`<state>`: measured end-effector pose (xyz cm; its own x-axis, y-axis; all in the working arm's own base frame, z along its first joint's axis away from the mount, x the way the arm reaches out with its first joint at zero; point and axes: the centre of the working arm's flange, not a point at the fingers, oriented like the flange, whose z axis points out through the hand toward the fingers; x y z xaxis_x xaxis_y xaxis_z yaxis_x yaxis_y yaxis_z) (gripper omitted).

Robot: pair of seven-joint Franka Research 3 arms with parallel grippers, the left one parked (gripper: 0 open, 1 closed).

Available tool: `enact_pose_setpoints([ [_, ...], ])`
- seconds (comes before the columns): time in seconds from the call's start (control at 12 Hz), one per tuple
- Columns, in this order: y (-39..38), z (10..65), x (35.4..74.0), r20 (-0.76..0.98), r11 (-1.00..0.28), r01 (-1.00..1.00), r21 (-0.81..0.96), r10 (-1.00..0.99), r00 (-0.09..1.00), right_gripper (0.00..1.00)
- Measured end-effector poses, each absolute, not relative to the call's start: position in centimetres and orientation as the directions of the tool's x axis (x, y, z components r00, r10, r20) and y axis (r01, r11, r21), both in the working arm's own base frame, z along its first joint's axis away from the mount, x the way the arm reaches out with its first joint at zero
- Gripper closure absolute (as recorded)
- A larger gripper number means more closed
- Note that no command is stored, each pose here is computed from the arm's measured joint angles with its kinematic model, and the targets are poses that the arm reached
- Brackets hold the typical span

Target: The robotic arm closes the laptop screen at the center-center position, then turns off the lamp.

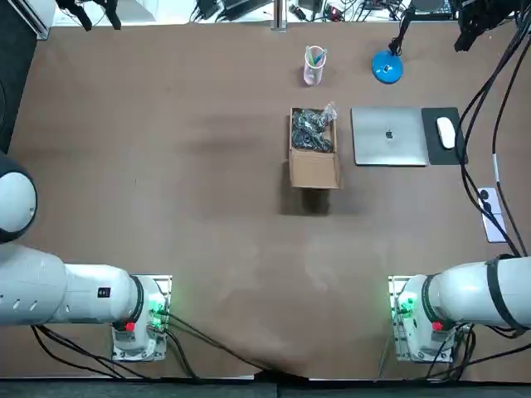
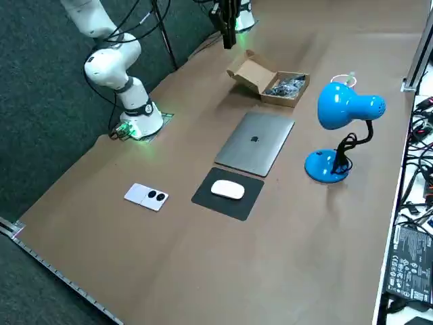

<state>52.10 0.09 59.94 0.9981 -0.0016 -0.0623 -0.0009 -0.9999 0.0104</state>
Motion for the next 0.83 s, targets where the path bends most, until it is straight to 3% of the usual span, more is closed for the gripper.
enact_pose_setpoints([
  [0.08,0.07,59.96,52.11,-0.062,-1.0,-0.005,0.011,-0.005,0.998,0.93],
  [0.42,0.05,60.3,52.23,-0.054,-0.999,-0.044,0.013,-0.045,0.998,0.48],
  [0.5,0.05,60.36,52.28,-0.052,-0.999,-0.048,0.013,-0.049,0.997,0.42],
  [0.75,0.08,60.25,52.52,-0.054,-0.998,-0.053,0.014,-0.054,0.997,0.07],
  [0.83,0.12,60.16,52.57,-0.055,-0.999,-0.052,0.014,-0.053,0.997,0.0],
])
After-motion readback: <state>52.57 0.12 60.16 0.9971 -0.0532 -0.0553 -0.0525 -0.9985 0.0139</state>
